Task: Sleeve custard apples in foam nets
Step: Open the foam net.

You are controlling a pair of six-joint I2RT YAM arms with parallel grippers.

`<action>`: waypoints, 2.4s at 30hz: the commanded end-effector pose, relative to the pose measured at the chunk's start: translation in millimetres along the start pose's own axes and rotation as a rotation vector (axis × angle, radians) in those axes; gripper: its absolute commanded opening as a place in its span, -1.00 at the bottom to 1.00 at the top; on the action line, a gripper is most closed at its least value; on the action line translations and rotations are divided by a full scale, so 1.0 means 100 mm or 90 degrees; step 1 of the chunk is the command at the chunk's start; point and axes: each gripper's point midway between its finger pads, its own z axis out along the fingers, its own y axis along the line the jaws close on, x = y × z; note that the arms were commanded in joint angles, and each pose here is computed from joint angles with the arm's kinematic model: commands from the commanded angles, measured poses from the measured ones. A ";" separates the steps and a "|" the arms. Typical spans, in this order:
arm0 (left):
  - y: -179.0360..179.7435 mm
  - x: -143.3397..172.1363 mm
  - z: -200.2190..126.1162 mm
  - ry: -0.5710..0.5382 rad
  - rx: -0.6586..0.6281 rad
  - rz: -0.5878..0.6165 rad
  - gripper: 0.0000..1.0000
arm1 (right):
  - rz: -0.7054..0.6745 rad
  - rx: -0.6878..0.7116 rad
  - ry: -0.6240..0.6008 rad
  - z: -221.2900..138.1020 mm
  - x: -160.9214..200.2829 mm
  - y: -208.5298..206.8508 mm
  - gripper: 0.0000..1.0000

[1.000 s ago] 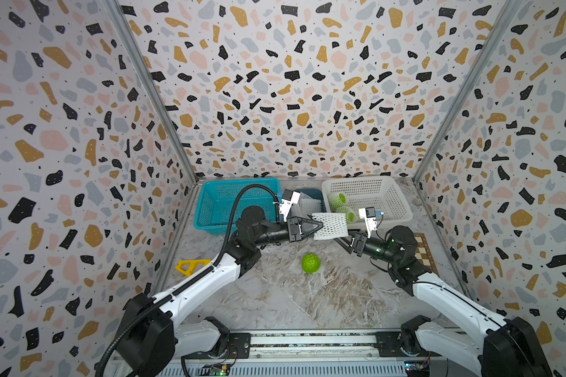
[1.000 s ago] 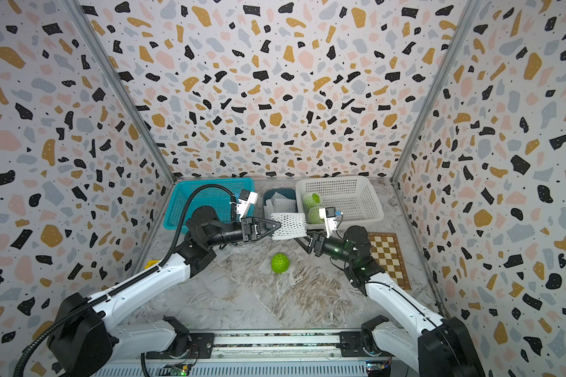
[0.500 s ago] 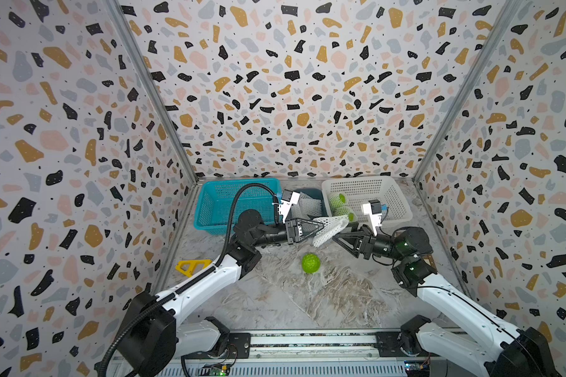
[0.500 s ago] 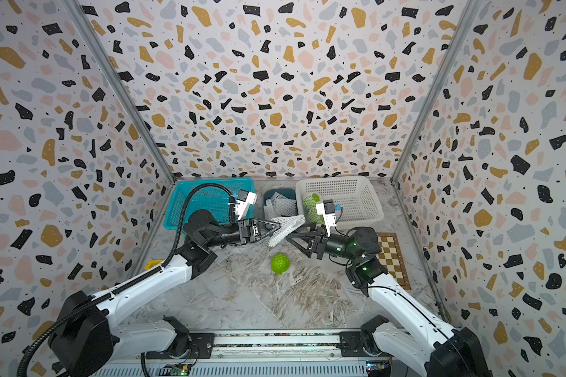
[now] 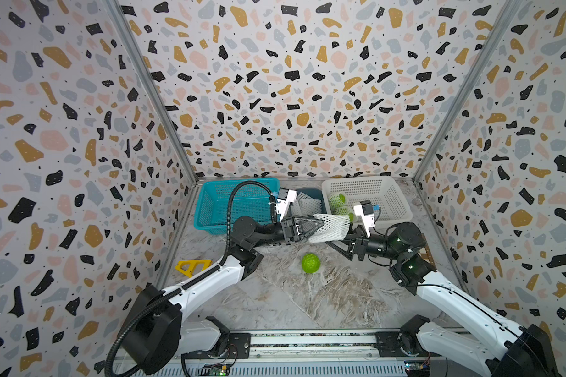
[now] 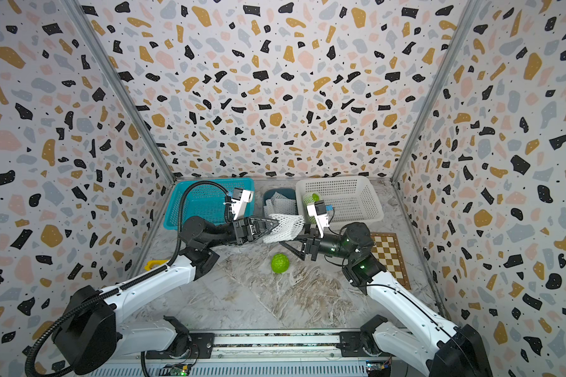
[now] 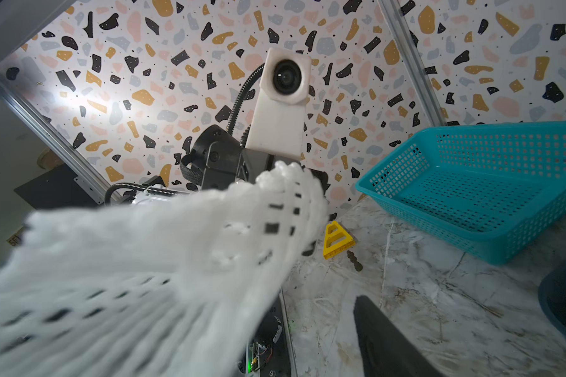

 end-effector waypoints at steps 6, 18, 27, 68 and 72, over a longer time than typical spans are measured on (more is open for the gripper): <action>-0.39 -0.10 -0.03 -0.029 0.073 0.076 -0.99 | -0.003 0.023 -0.023 -0.05 -0.11 -0.10 0.29; -0.30 0.10 -0.01 0.001 0.078 0.075 -0.83 | 0.007 -0.035 -0.046 -0.08 -0.32 0.02 0.19; -0.26 0.22 -0.07 0.021 0.053 0.110 -0.72 | -0.008 -0.119 -0.031 -0.12 -0.31 0.30 0.18; -0.20 0.23 -0.17 -0.009 0.017 0.121 -0.79 | -0.091 -0.199 -0.009 -0.13 -0.17 0.74 -0.14; -0.21 0.23 -0.18 -0.014 0.016 0.117 -0.79 | -0.087 -0.189 -0.026 -0.20 -0.20 0.70 -0.16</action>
